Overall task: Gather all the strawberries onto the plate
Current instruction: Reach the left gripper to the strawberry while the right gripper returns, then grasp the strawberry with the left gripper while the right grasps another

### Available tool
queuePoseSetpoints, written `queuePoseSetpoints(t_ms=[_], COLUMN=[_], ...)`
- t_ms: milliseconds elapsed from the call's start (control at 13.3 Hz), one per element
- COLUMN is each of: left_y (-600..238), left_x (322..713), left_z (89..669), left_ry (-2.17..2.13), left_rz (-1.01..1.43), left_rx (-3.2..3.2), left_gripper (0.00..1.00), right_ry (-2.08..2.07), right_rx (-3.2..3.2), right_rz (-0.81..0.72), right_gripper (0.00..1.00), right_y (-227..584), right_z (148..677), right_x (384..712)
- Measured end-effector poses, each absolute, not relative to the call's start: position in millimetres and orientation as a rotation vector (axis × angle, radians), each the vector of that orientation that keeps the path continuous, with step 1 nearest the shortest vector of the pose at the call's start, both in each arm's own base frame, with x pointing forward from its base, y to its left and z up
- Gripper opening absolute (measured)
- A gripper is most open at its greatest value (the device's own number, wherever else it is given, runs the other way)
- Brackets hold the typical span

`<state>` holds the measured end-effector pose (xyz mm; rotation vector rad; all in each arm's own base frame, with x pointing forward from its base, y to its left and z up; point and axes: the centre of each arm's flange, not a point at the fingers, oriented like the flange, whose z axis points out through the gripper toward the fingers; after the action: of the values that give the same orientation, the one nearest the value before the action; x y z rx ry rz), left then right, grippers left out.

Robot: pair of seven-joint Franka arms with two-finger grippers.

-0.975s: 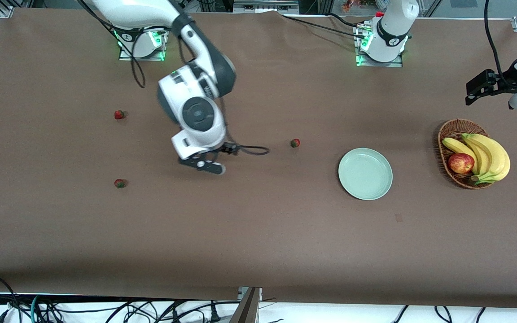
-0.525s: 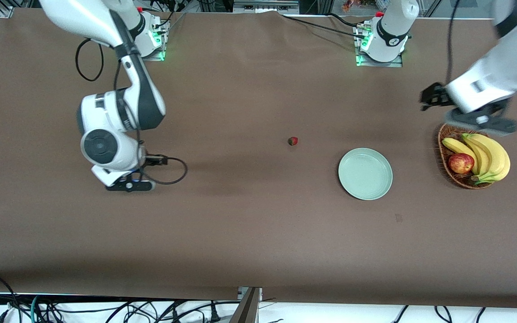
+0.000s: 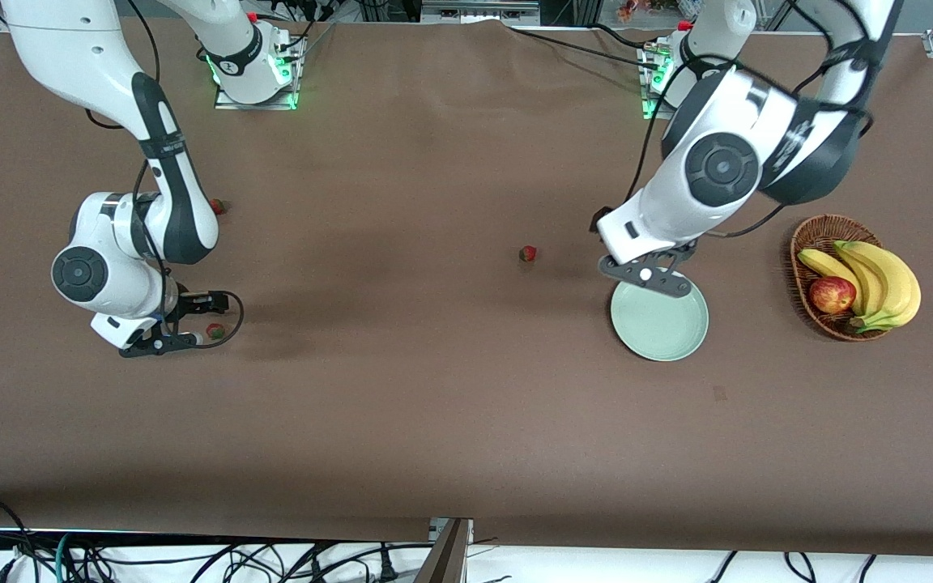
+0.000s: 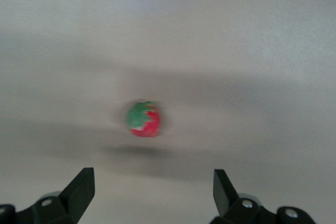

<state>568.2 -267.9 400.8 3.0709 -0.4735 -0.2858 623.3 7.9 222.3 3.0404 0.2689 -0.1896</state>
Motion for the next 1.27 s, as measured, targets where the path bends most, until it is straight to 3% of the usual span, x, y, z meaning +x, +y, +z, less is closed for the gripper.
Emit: queuePoseSetpoints(t_ms=[300,375,675,750,900,1050,1200,1275], left_y=[-328,-337,-358,-364,-371,-384,-389,-389], left_x=[524,510,489,483,473,459,453,454], left_z=[293,274,219,207,191,178,173,174], left_ry=[-0.42,-0.42,-0.39,-0.397,-0.384,-0.409,-0.49,-0.506], left_rz=[-0.075,-0.067,-0.099,-0.121,-0.162,-0.178,-0.148,-0.135], left_rx=[3.013,3.003,2.978,2.978,2.991,3.016,3.047,3.054], left_gripper=[1.0,1.0,1.0,1.0,1.0,1.0,0.93,0.83], right_ry=[0.26,0.26,0.306,0.323,0.336,0.339,0.342,0.346], right_rx=[3.073,3.079,3.07,3.068,3.065,3.064,3.064,3.064], right_rz=[-0.168,-0.166,-0.147,-0.14,-0.129,-0.121,-0.105,-0.1], right_gripper=[0.92,0.84,0.71,0.6,0.55,0.33,0.33,0.33], right_y=[20,23,27,26,26,25,27,29], right_z=[211,207,188,186,184,184,188,191], right_x=[628,631,640,640,641,642,646,648])
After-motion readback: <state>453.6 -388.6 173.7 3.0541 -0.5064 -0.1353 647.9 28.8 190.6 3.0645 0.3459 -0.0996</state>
